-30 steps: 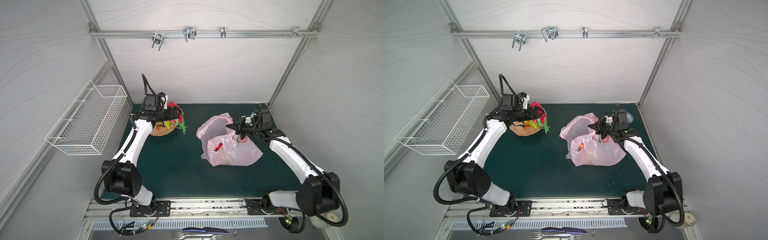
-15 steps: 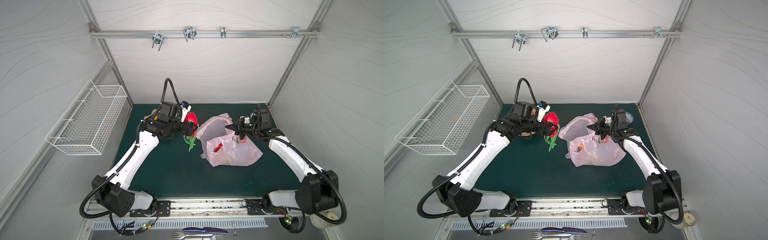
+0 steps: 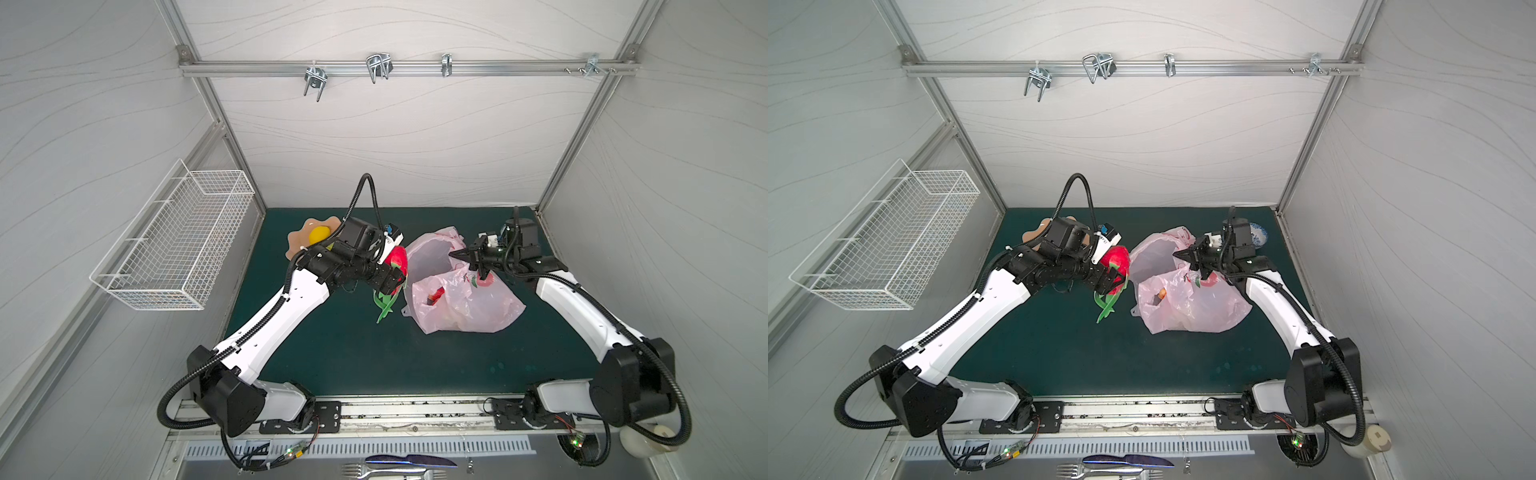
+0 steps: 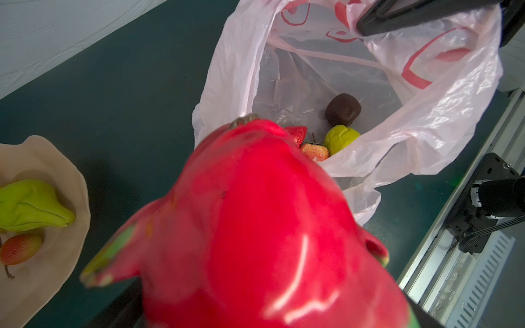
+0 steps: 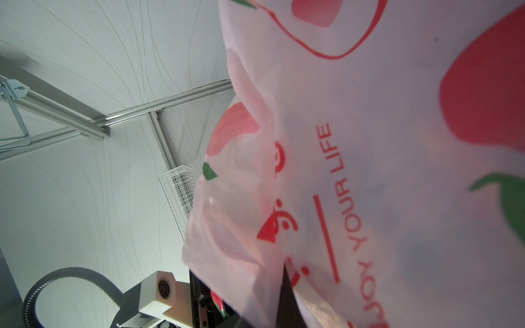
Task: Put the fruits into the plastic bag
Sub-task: 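Lower the dragon fruit into the bag mouth held by the right gripper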
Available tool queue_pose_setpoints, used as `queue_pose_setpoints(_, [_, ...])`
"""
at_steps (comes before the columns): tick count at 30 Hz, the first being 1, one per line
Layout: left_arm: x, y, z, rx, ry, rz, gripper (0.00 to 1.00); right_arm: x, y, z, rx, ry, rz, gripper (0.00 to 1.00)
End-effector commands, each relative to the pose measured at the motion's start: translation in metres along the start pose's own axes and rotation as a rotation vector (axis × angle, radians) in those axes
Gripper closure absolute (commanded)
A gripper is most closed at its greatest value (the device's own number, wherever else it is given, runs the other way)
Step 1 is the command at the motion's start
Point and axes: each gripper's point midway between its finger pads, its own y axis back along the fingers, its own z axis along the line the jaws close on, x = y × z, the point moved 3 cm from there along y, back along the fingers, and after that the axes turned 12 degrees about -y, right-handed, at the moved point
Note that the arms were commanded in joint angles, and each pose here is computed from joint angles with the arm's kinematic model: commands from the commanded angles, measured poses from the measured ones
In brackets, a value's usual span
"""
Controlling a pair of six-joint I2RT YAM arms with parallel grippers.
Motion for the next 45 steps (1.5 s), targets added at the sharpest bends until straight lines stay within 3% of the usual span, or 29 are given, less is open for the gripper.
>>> queue_pose_setpoints(1, [-0.03, 0.002, 0.002, 0.002, -0.079, -0.094, 0.94, 0.006, 0.0, 0.01, -0.014, 0.025, 0.018, 1.0])
queue_pose_setpoints(11, [-0.05, -0.038, 0.013, 0.031, -0.12, -0.073, 0.94, 0.009, -0.001, 0.01, -0.015, 0.026, 0.023, 1.0])
queue_pose_setpoints(23, [-0.075, -0.082, 0.031, 0.033, -0.078, -0.093, 0.96, 0.012, -0.001, 0.009, -0.013, 0.027, 0.028, 1.0])
queue_pose_setpoints(45, [-0.088, -0.109, 0.032, 0.126, -0.018, -0.136, 0.97, 0.01, -0.006, 0.011, -0.022, 0.022, 0.039, 1.0])
